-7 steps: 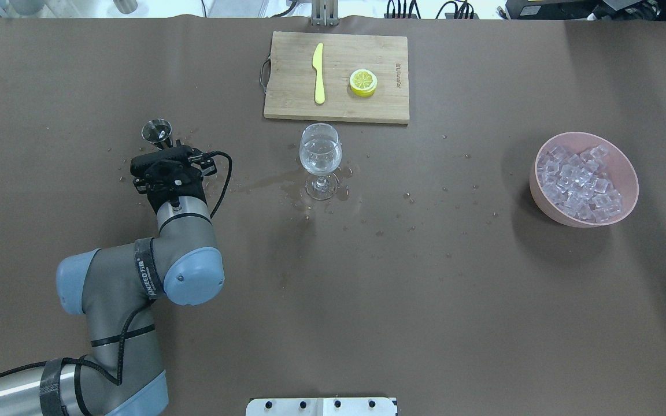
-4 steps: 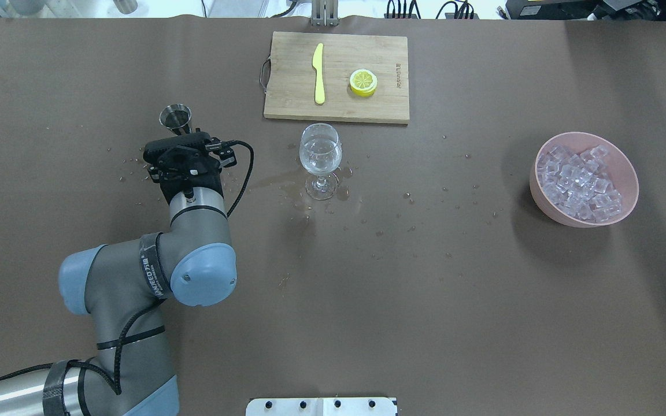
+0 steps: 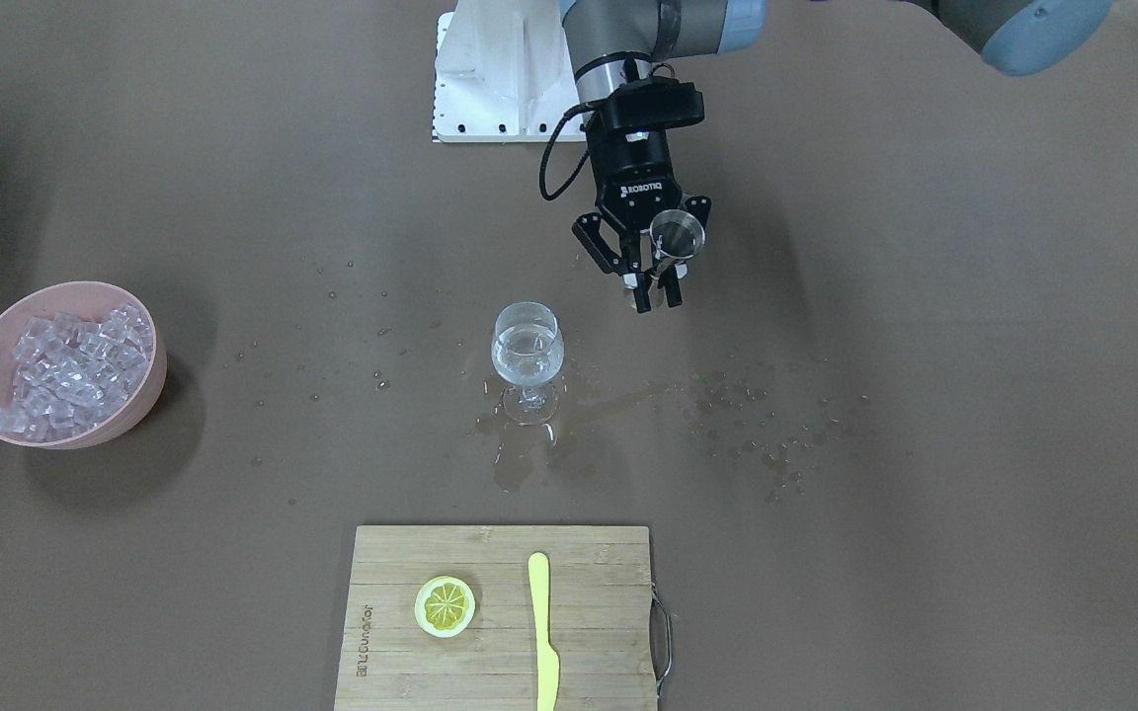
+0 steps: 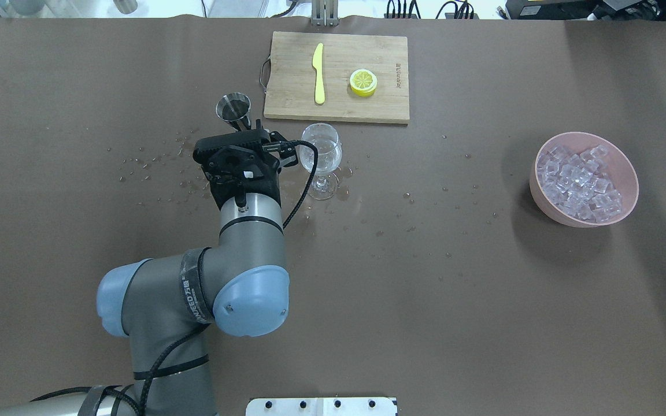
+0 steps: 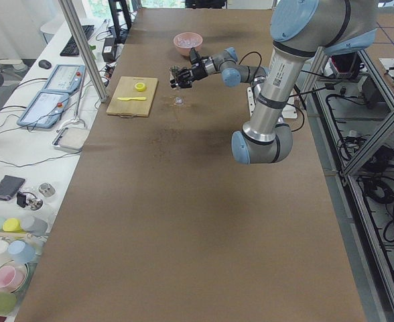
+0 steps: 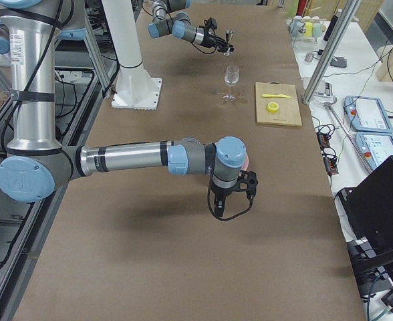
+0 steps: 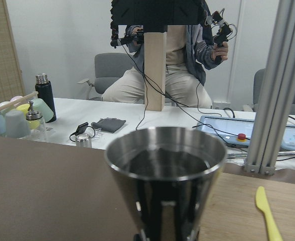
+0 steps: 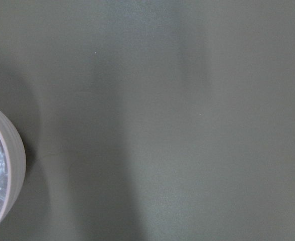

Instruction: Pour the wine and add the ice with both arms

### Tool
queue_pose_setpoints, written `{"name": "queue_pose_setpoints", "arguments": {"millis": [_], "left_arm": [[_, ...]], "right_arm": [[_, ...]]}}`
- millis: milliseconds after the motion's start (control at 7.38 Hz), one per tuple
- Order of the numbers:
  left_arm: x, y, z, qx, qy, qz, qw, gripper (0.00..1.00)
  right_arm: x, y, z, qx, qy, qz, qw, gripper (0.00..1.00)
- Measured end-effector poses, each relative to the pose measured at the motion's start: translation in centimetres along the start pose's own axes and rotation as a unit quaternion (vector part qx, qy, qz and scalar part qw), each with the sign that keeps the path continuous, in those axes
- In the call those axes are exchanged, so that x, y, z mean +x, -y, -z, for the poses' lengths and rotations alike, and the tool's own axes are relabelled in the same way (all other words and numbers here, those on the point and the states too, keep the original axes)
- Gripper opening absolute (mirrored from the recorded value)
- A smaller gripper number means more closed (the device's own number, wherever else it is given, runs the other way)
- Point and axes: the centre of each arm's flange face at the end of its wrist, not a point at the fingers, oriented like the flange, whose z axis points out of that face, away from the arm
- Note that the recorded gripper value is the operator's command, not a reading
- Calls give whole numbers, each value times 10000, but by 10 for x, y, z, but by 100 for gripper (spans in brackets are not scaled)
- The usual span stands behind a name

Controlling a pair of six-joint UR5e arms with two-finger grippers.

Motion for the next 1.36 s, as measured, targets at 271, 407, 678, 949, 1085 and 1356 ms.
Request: {"name": "queue_pose_setpoints", "arguments": {"millis": [271,407,678,949,1085,1356], "left_arm": [[9,3,22,-57,-191,-431,9989,0],[14,4,29,-85,-248,-606,9978,0],[32,11,37,-115,-343,-780,9963,0],[42,11,41,-346,-397,-918,9944,0],[43,9,41,-475,-411,-1064,9923,0],[44,2,41,-759,-386,-1293,9879,0]], "right_arm": [[6,0,-7,-72,27,-69,9999,100],[10,1,-12,-120,67,-106,9998,100],[13,1,-17,-171,116,-147,9997,100],[13,2,-18,-176,126,-140,9997,100],[12,2,-16,-158,129,-113,9997,100],[3,9,-8,-61,140,-7,9999,100]]}}
